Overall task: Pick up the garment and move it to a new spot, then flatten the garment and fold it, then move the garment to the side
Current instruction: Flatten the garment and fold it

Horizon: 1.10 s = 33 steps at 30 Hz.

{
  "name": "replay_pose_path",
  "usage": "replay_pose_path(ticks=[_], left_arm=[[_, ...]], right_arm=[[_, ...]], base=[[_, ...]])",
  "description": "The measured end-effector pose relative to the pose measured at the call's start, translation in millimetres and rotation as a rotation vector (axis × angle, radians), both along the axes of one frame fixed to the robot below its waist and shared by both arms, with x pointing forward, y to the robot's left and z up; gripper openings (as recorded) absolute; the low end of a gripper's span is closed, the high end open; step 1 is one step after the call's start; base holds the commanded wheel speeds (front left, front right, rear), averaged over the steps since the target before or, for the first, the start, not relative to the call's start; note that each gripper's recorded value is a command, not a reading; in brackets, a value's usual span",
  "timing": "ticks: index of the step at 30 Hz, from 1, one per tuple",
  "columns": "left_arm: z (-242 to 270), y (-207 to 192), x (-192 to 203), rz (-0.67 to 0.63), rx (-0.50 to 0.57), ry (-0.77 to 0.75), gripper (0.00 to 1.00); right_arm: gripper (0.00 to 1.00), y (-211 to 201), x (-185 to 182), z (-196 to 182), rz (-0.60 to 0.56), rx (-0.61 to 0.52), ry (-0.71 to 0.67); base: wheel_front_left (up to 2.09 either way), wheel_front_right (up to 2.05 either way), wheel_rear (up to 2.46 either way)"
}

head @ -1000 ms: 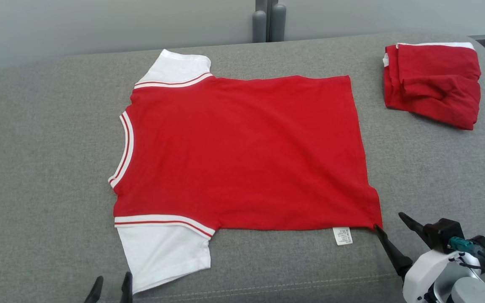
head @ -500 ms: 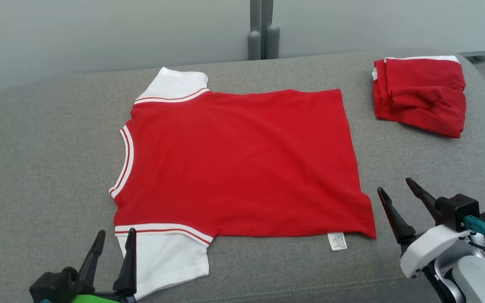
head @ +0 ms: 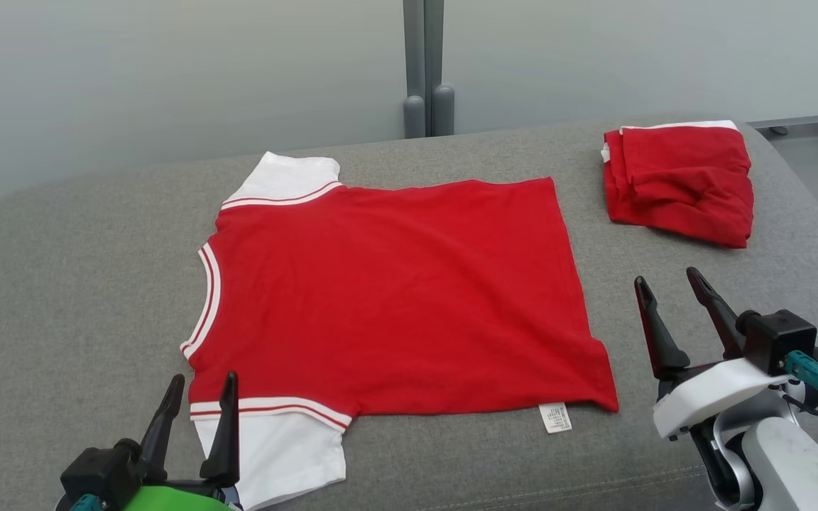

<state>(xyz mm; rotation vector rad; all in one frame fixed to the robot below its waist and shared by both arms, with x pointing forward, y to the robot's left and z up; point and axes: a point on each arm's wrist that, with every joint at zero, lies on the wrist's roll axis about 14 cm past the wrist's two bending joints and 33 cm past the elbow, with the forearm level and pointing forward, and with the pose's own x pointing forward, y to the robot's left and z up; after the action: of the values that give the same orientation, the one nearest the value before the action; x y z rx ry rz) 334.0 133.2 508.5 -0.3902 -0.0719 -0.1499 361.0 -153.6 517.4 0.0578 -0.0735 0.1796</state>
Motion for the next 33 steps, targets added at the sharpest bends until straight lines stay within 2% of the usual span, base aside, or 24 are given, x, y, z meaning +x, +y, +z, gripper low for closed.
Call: replay_pose_path(ticks=[12, 33], left_arm=[[4, 14, -1, 0.075, 0.008, -0.001, 1.0], [-5, 11, -9, 0.082, 0.013, 0.03, 1.0]], right_arm=[[1.0, 2, -15, -4, -0.047, 0.067, 0.01], [1.0, -3, -19, -8, -0.071, 0.059, 0.015]], base=[[0.0, 0.0, 0.0], [0.0, 0.0, 0.0]])
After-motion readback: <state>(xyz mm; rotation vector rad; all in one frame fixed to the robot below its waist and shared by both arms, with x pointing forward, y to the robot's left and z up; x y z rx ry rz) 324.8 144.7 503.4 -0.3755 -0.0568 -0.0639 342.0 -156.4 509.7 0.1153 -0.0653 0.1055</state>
